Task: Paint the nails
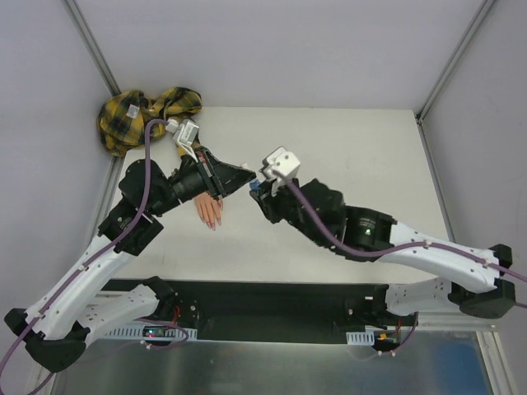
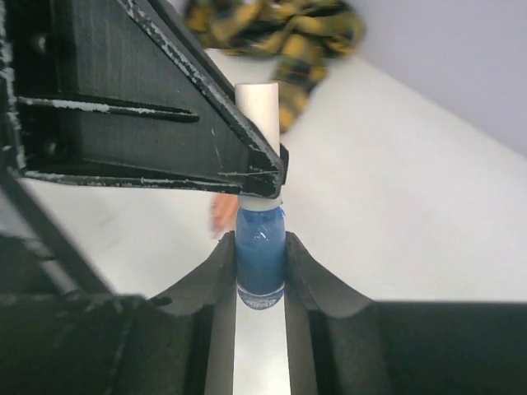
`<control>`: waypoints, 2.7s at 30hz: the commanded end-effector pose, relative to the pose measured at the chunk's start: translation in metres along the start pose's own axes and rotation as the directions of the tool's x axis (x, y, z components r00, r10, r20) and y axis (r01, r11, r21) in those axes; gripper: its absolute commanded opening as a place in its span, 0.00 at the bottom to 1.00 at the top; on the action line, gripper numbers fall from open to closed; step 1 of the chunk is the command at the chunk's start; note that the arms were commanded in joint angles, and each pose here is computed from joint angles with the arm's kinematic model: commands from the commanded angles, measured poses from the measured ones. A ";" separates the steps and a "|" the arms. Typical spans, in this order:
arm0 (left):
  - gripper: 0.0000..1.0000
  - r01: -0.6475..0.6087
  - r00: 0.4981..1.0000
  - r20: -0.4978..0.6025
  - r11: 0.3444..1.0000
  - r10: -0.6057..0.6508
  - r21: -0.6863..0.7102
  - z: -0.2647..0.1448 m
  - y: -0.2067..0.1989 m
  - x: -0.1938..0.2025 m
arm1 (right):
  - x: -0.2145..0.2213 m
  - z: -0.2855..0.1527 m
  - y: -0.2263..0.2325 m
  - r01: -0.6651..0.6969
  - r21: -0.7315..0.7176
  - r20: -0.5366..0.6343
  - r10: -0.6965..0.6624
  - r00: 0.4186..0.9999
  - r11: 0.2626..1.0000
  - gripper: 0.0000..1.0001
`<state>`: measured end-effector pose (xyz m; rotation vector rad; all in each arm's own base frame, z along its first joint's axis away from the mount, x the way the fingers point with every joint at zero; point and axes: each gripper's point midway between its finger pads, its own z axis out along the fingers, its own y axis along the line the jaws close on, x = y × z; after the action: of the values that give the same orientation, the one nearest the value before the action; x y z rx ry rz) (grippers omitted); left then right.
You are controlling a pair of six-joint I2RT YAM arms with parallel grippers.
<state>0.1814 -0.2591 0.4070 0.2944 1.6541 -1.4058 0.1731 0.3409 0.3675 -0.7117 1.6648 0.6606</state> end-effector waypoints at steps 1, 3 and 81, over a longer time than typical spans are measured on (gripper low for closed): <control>0.00 0.031 0.991 0.133 0.967 0.003 -0.255 -0.008 0.027 -0.019 | -0.027 -0.021 -0.077 0.203 0.559 -0.023 -0.229 0.973 0.804 0.00; 0.00 0.035 0.991 0.136 0.967 -0.001 -0.253 -0.006 0.025 -0.020 | -0.026 -0.008 -0.059 0.218 0.447 -0.005 -0.241 0.971 0.867 0.00; 0.88 -0.138 0.986 -0.049 0.955 0.156 0.261 -0.016 -0.069 -0.010 | -0.017 -0.071 0.048 -0.141 -0.741 -0.034 0.172 0.984 0.656 0.00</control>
<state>0.1621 -0.2603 0.4196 0.3960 1.6586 -1.4109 0.1520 0.3208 0.3713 -0.9528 1.5496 1.1804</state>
